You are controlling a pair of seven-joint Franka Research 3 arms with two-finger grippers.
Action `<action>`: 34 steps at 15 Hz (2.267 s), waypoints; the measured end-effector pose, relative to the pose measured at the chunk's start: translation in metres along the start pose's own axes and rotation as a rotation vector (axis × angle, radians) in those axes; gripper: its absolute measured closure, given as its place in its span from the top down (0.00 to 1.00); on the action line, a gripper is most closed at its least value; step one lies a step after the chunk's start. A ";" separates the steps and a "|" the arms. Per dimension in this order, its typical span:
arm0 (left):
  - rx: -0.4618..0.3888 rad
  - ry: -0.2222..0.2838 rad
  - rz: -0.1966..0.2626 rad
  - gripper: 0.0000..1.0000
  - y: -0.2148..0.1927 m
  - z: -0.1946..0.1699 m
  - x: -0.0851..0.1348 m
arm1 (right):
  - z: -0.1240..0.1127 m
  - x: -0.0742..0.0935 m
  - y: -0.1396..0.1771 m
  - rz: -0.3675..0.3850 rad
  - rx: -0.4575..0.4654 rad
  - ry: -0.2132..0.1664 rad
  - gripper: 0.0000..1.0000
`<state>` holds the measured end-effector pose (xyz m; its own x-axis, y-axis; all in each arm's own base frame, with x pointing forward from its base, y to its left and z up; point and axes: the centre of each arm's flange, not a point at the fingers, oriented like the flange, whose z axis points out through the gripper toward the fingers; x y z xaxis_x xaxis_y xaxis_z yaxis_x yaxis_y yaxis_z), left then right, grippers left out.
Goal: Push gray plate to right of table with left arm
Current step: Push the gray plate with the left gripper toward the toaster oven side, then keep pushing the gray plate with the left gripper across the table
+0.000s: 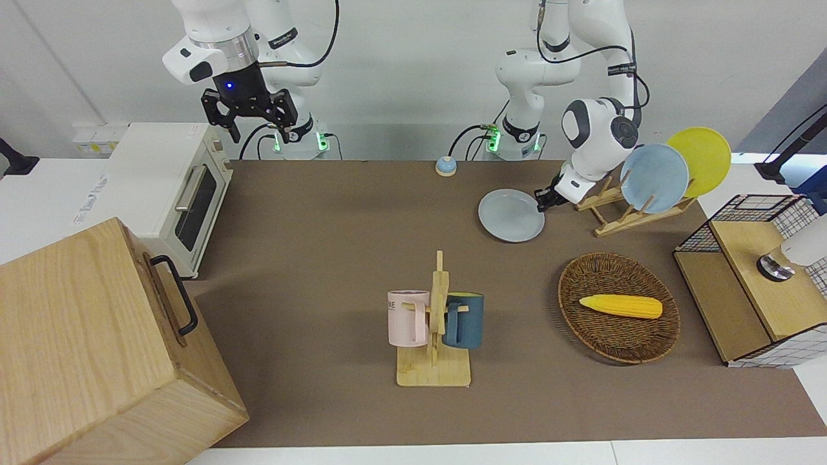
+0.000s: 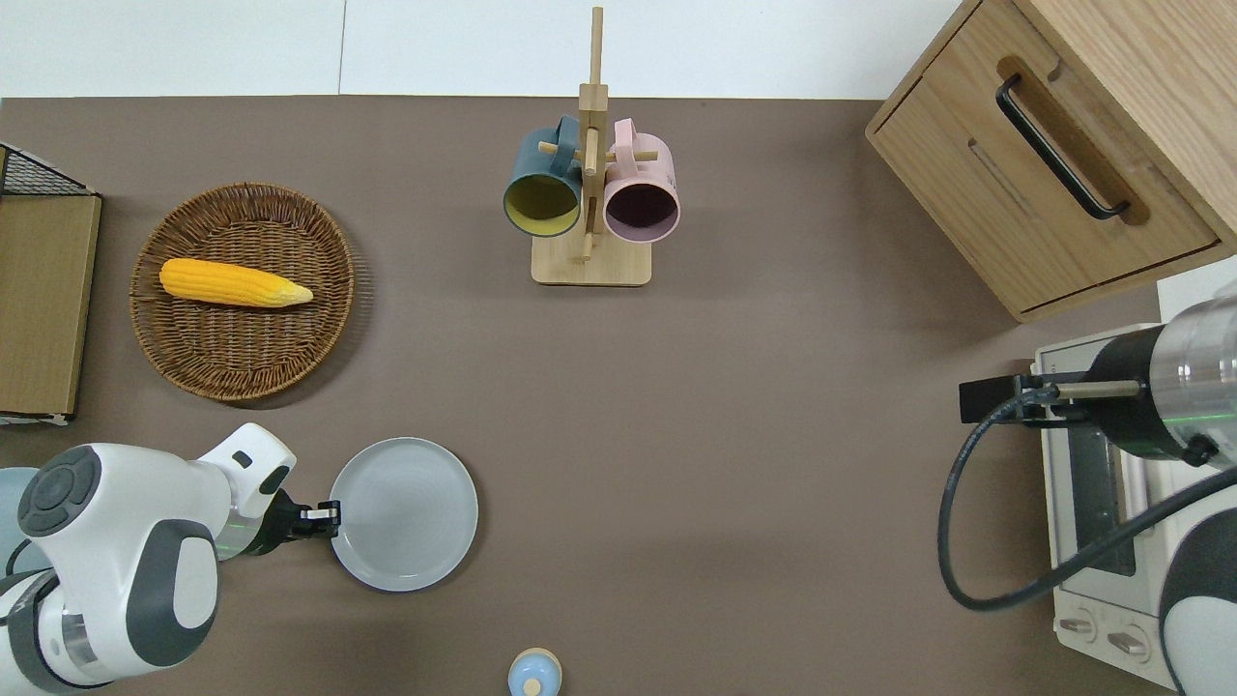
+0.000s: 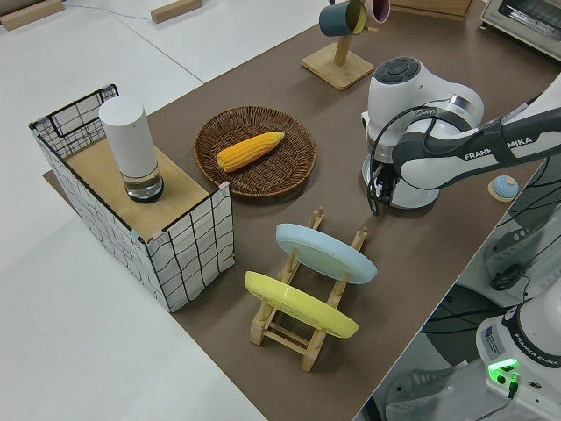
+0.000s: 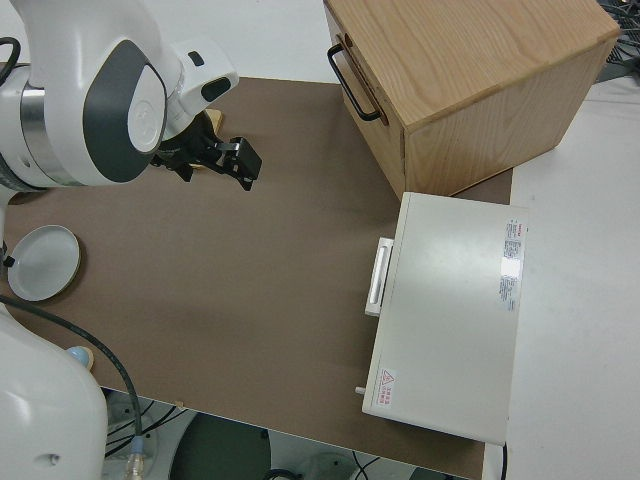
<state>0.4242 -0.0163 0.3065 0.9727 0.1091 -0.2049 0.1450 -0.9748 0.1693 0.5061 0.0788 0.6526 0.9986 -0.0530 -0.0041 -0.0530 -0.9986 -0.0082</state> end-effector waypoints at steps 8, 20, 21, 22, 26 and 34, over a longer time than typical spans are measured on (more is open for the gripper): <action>-0.026 0.023 -0.039 0.02 0.071 0.017 -0.013 | 0.000 0.000 0.000 0.000 0.000 0.000 1.00; -0.064 0.091 -0.102 0.02 0.187 0.046 -0.056 | 0.000 0.000 0.000 0.000 0.000 0.000 1.00; -0.078 0.094 -0.103 0.02 0.192 0.048 -0.058 | 0.000 0.000 0.000 0.000 0.000 0.000 1.00; -0.091 0.103 -0.105 0.02 0.200 0.051 -0.062 | 0.000 0.000 0.000 0.000 0.000 0.000 1.00; -0.122 0.151 -0.096 0.02 0.233 0.062 -0.077 | 0.000 0.000 0.000 0.000 0.000 0.000 1.00; -0.158 0.153 -0.102 0.02 0.264 0.070 -0.087 | 0.000 0.000 0.000 0.000 0.000 0.000 1.00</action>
<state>0.3655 -0.2967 0.3011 0.9660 0.2450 -0.0821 0.2584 -0.9162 0.3064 0.5061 0.0788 0.6526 0.9986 -0.0530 -0.0041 -0.0530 -0.9986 -0.0082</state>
